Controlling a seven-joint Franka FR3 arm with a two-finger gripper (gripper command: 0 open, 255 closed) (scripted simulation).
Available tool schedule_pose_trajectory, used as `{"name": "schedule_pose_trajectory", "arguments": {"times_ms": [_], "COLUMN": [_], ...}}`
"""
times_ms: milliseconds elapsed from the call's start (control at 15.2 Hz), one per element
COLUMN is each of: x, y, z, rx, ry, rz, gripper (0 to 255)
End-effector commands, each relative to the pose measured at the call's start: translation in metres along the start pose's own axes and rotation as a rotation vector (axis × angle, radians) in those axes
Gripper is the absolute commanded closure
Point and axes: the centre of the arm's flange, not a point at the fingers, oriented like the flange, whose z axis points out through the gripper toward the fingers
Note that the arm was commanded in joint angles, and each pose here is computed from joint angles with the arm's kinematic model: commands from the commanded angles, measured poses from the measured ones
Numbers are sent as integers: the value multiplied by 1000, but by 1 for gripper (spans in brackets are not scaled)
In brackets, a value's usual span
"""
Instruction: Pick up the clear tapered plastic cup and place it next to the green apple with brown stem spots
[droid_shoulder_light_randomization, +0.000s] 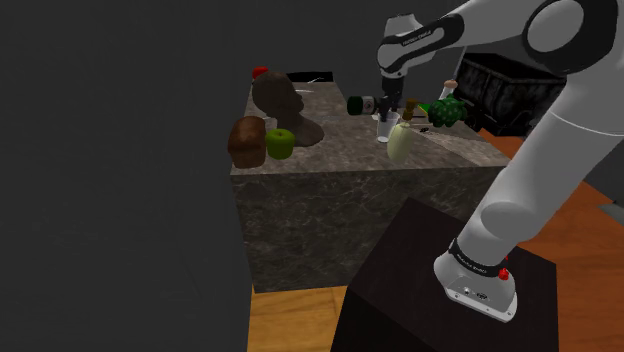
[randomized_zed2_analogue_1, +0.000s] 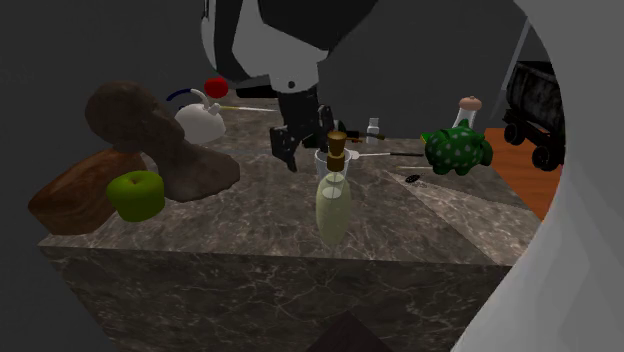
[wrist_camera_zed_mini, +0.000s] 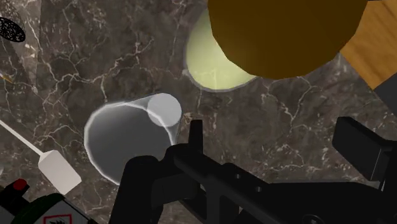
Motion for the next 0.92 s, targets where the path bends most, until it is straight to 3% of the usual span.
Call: {"name": "schedule_pose_trajectory", "arguments": {"times_ms": [0, 330, 858], "x": [12, 45, 47], "y": [19, 64, 69], "z": [12, 44, 86], "rx": [-9, -27, -28], "ry": [-3, -9, -9], "rz": [-6, -19, -20], "gripper": [0, 0, 0]}}
